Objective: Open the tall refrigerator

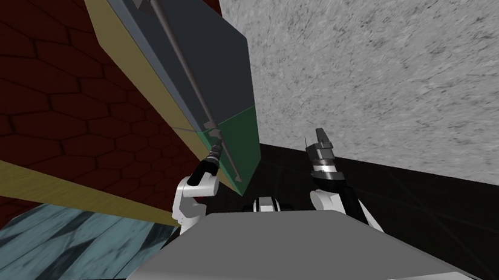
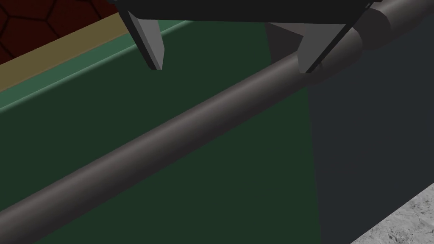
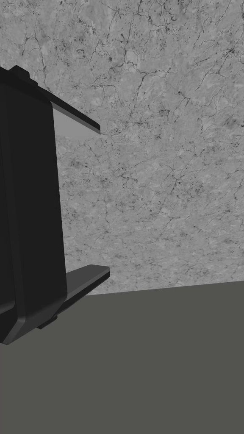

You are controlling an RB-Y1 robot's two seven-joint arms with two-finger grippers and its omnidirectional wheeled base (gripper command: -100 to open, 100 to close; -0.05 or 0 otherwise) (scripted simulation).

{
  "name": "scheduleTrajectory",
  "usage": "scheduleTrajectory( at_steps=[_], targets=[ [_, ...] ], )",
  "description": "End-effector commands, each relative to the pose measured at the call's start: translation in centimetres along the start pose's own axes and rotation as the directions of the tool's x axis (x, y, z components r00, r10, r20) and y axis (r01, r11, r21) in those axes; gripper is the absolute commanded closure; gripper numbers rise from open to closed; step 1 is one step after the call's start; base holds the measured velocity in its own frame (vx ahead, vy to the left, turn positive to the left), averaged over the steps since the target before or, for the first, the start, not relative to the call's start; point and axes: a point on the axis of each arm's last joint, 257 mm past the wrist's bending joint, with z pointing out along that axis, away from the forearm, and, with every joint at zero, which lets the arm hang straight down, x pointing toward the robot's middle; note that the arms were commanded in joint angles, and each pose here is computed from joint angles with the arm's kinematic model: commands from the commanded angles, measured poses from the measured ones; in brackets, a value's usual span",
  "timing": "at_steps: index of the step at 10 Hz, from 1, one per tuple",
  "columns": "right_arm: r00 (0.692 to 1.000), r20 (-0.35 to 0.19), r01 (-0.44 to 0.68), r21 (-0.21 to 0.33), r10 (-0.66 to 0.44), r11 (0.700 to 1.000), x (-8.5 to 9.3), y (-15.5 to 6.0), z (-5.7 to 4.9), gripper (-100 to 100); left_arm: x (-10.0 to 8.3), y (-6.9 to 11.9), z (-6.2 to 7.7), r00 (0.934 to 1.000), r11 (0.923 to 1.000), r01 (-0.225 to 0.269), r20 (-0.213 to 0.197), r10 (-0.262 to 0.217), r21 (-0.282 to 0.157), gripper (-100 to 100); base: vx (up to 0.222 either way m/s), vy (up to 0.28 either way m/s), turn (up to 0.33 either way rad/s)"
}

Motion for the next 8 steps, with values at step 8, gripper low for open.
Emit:
scheduleTrajectory(
  at_steps=[8],
  targets=[
    [1.0,0.0,0.0,0.0,0.0,1.0,0.0,0.0,0.0,0,-2.6,-4.3,-2.8,0.9984,0.9981,-0.047,0.034,0.046,0.041,-100,0.026,-0.01,-0.015]
  ],
)
